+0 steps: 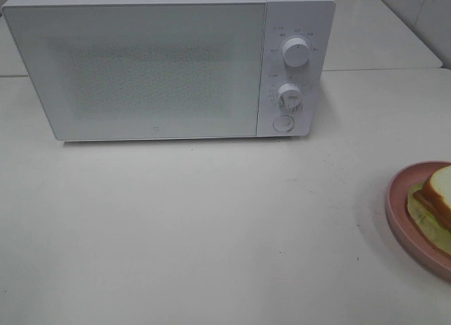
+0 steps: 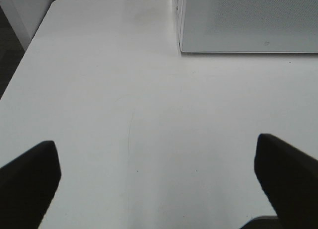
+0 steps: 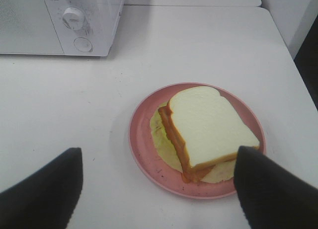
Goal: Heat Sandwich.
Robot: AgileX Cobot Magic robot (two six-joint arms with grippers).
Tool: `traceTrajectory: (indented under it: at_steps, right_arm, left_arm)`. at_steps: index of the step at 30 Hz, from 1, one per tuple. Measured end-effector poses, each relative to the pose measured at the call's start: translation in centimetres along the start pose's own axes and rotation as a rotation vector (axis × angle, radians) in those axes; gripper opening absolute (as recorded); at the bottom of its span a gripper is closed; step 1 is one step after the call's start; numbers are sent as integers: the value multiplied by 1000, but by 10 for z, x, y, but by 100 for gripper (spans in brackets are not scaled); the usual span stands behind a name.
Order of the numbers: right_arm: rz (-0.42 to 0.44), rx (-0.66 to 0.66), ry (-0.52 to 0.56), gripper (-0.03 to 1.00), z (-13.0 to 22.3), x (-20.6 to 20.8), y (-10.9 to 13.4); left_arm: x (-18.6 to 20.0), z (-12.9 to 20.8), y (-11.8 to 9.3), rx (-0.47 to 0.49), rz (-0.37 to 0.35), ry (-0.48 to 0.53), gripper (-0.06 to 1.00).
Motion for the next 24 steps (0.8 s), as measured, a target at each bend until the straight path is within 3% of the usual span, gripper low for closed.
traceTrajectory:
  at_steps: [24]
  right_arm:
    - [0, 0, 0, 76, 0, 0, 0]
  left_arm:
    - [0, 0, 0, 18, -18, 3, 99]
Point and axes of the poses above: a point on each arm's last joint axis where the gripper is mounted, x pointing back along that axis away from the gripper, y along the wrist's bending axis when the last joint is at zero, z = x × y, the point moved 3 cm from there along -x, pointing out along that axis toward the gripper, and after that the axes turned 15 degrees about -x, right-handed, at the moved point
